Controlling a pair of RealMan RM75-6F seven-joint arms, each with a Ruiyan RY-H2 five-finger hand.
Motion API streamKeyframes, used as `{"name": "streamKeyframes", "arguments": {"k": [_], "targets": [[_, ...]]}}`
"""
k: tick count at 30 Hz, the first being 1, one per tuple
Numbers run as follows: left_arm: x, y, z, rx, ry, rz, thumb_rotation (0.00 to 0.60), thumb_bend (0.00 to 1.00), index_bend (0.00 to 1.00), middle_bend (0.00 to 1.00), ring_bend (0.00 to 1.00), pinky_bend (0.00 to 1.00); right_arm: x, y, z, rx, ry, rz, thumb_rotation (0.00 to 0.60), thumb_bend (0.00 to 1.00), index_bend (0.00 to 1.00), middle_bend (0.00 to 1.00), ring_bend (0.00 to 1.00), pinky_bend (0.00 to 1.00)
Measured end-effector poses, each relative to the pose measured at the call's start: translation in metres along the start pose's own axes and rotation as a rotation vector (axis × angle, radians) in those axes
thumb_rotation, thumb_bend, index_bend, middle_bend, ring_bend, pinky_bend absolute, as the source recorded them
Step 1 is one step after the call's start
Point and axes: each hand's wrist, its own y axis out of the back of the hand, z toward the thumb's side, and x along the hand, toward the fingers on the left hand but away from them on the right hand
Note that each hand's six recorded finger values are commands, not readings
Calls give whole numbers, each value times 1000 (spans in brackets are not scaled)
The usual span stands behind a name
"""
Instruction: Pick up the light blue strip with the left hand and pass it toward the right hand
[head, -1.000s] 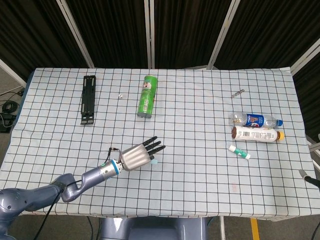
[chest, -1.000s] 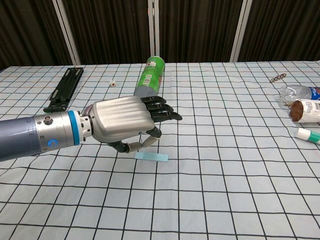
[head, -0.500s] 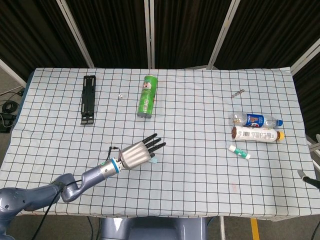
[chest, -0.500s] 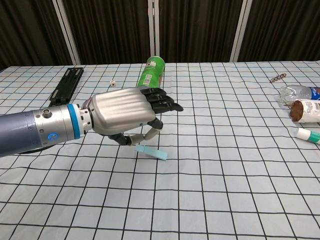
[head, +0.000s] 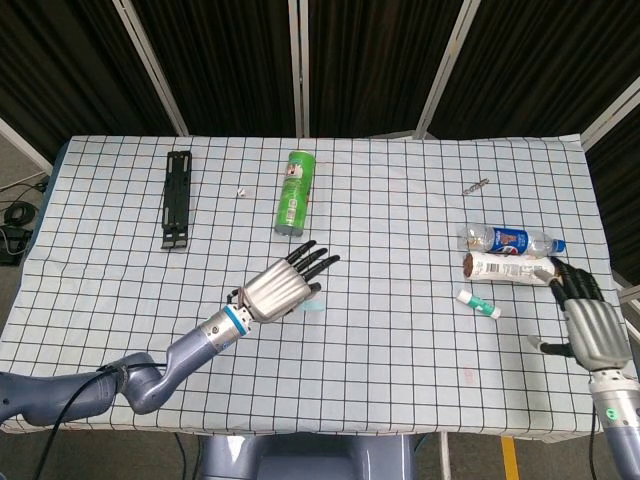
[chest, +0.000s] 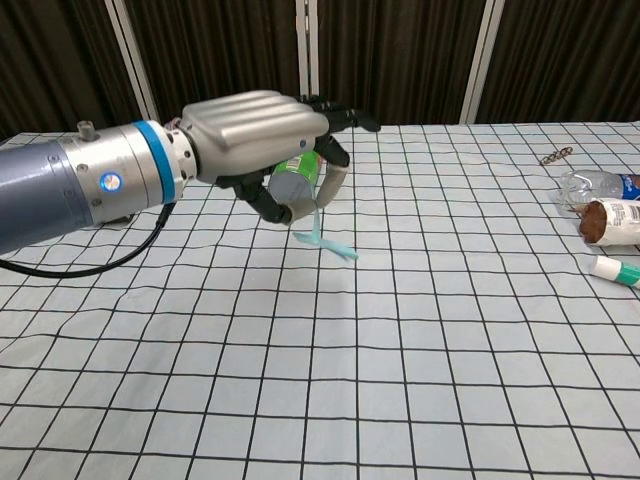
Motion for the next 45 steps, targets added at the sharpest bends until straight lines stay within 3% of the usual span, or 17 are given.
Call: {"name": "streamKeyframes", "arguments": {"k": [9, 15, 21, 33, 45], "targets": [[7, 46, -3, -71, 119, -16, 600, 574, 851, 0, 0, 0, -58, -23, 91, -152, 186, 134, 600, 0, 347, 1, 0, 0], [12, 74, -6, -121, 164, -9, 600, 574, 851, 0, 0, 0, -80, -48, 135, -319, 193, 223, 600, 0, 387, 13, 0, 0], [18, 82, -10, -145, 190, -7, 600, 574, 851, 0, 0, 0, -95, -66, 184, -449, 220, 269, 600, 48, 420, 30, 0, 0], [32, 76, 0, -219, 185, -29, 600, 574, 851, 0, 0, 0, -102, -75, 225, -509, 218, 188, 600, 146, 492, 41, 0, 0], [41, 74, 12, -264, 196, -37, 600, 574, 851, 0, 0, 0, -101, -80, 228, -533, 215, 171, 600, 183, 530, 46, 0, 0]]}}
